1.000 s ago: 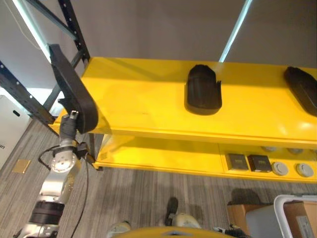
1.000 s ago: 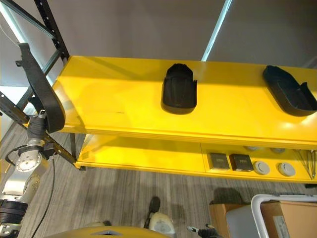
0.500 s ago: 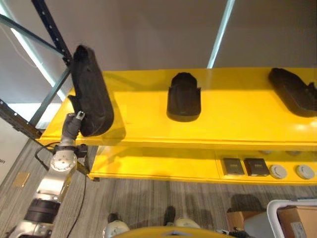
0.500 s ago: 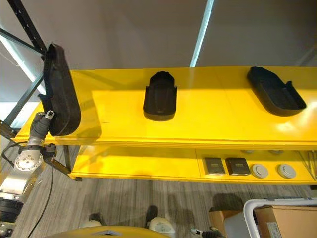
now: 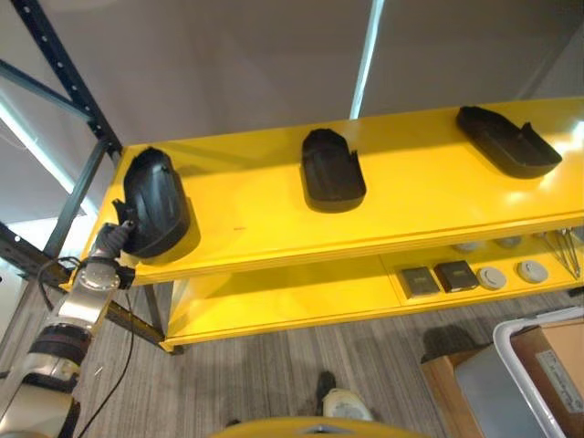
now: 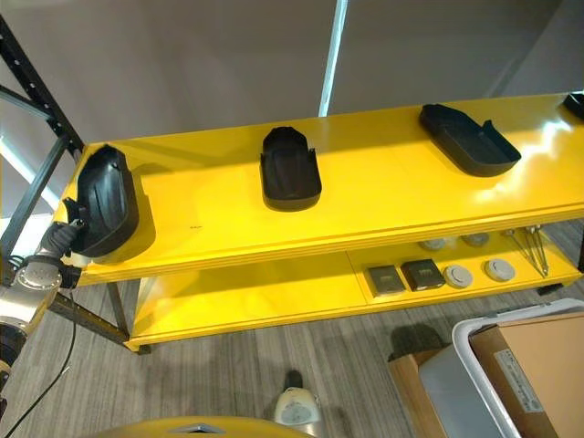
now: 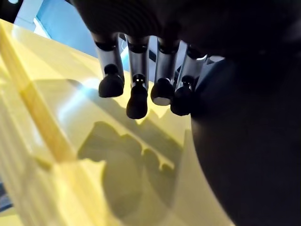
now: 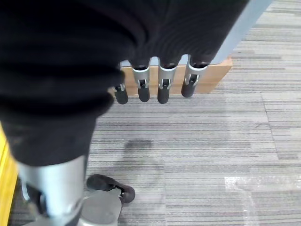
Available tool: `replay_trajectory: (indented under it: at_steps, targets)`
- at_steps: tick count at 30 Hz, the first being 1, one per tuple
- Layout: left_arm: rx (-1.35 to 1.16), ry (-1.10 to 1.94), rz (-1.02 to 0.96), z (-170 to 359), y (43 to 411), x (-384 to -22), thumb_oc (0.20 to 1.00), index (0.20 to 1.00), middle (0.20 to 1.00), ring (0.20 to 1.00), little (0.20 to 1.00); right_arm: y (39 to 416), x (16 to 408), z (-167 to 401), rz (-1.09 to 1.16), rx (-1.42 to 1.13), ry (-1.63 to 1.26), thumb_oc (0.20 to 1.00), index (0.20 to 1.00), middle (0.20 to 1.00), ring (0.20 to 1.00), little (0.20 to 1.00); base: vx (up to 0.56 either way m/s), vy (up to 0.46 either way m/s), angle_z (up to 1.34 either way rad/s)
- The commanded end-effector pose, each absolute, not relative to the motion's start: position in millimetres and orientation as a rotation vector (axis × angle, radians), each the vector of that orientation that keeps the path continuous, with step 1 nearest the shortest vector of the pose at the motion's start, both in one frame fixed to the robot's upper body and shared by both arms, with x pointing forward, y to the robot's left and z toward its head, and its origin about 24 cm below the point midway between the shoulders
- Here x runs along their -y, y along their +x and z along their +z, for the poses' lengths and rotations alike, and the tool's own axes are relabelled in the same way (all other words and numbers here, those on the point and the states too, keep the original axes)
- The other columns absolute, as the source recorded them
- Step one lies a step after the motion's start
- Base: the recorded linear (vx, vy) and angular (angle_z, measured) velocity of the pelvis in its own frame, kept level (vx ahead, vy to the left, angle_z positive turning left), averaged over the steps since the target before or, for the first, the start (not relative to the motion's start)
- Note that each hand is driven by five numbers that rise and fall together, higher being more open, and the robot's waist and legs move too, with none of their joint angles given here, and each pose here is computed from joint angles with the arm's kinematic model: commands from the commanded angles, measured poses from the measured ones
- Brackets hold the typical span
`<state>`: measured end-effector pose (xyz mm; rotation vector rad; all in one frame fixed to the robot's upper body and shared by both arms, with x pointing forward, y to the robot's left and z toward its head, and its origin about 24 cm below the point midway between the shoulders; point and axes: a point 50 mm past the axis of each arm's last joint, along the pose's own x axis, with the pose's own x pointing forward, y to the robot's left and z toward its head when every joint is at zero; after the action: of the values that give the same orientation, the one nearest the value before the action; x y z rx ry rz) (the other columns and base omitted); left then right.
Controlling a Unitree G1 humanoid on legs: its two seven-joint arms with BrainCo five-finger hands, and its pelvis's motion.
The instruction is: Move parts from the plastic box to the shelf.
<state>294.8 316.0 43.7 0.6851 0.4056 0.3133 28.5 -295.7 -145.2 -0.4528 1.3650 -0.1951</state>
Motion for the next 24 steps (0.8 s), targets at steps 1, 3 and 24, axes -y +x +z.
replay_trajectory:
  at_steps: [1,3,24]
  targets:
    - [-0.146,0.725,0.406,115.4,326.9,-321.3,0.2,0.2,0.2,0.2,0.2,33.2,304.9,-141.4,-0.152,-1.361,-0.525,1.0,1.0,1.0,1.0,1.0,0.0,0.016,-0.1]
    - [-0.154,0.773,0.423,122.5,331.4,-327.2,0.2,0.2,0.2,0.2,0.2,35.4,309.1,-139.1,-0.148,-1.361,-0.535,1.0,1.0,1.0,1.0,1.0,0.0,0.009,-0.05]
    - [-0.28,1.213,0.544,142.0,339.3,-361.1,0.2,0.2,0.2,0.2,0.2,32.2,329.2,-130.1,-0.1,-1.351,-0.582,1.0,1.0,1.0,1.0,1.0,0.0,0.008,-0.06]
